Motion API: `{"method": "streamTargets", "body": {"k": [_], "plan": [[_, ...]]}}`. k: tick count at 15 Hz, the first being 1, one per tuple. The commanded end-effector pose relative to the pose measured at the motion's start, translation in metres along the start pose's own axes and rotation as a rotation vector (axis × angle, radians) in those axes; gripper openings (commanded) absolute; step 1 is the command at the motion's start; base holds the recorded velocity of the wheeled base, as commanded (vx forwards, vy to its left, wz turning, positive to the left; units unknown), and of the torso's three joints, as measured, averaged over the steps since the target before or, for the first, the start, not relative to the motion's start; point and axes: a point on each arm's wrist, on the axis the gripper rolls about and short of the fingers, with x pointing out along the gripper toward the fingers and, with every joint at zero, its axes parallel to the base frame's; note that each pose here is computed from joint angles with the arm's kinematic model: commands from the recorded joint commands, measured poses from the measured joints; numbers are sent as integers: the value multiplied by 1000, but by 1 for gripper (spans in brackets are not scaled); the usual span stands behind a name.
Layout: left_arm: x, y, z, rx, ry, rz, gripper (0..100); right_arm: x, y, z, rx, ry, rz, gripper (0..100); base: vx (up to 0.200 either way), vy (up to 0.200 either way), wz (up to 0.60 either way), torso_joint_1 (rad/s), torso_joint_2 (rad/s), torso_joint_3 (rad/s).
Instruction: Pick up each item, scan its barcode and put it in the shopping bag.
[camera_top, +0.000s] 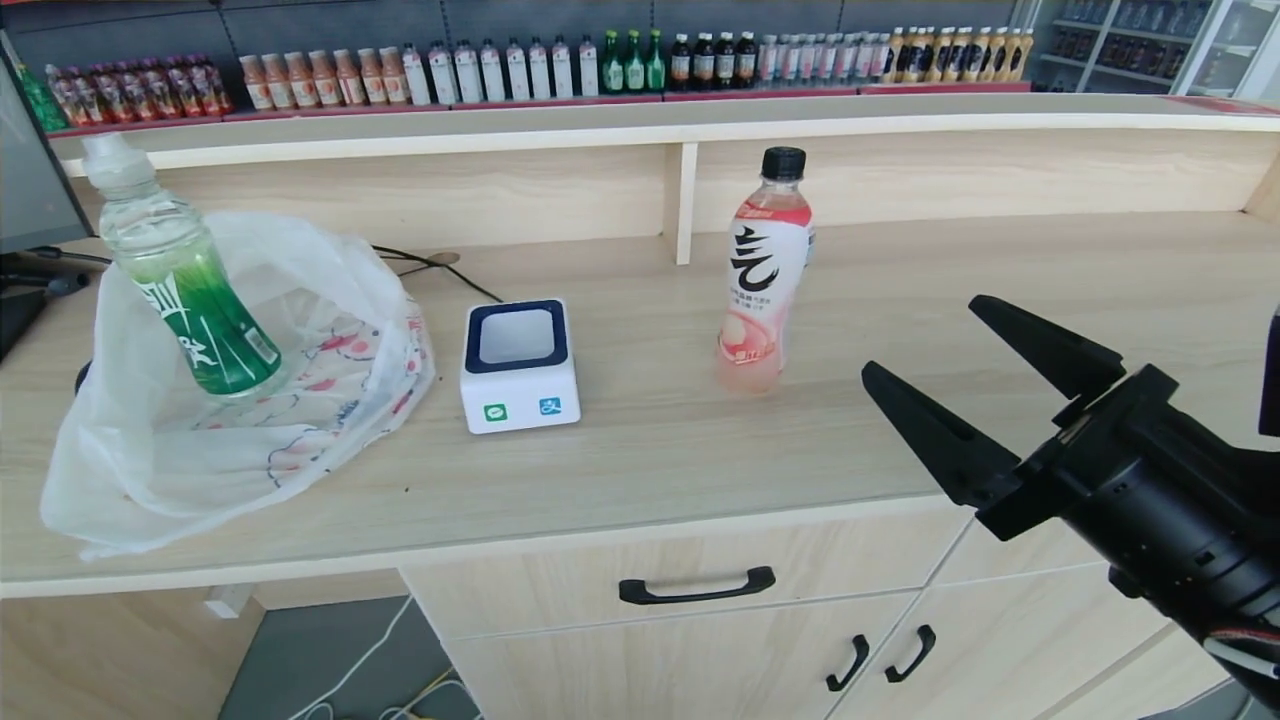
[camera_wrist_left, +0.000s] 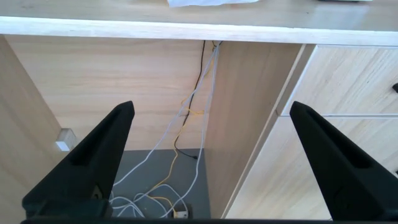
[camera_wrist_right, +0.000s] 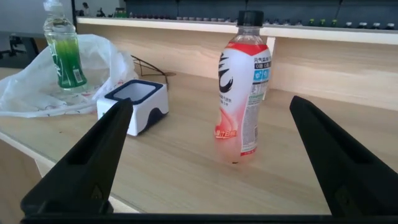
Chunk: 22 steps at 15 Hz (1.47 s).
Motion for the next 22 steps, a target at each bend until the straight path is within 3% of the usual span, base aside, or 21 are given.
{"method": "streamTargets", "body": {"k": [1, 5, 7, 10, 14, 17, 22], "plan": [[0, 0, 0, 1, -2, 1, 100, 0, 0, -2, -1, 6, 1, 100, 0, 0, 0, 0, 0, 0], [0, 0, 0, 7, -2, 1, 100, 7, 3, -5, 8, 12, 9, 100, 0, 0, 0, 0, 0, 0], [0, 0, 0, 7, -2, -1, 100, 24, 9, -21, 7, 60, 21, 100, 0, 0, 0, 0, 0, 0], [0, 0, 0, 7, -2, 1, 100, 40, 11, -36, 37, 93, -11, 100, 0, 0, 0, 0, 0, 0], [0, 0, 0, 7, -2, 1, 100, 72, 12, -43, 37, 57, -59, 100, 0, 0, 0, 0, 0, 0], [0, 0, 0, 7, -2, 1, 100, 83, 4, -52, 18, 124, -124, 100, 0, 0, 0, 0, 0, 0], [0, 0, 0, 7, -2, 1, 100, 106, 3, -43, 13, 165, -124, 100, 0, 0, 0, 0, 0, 0]]}}
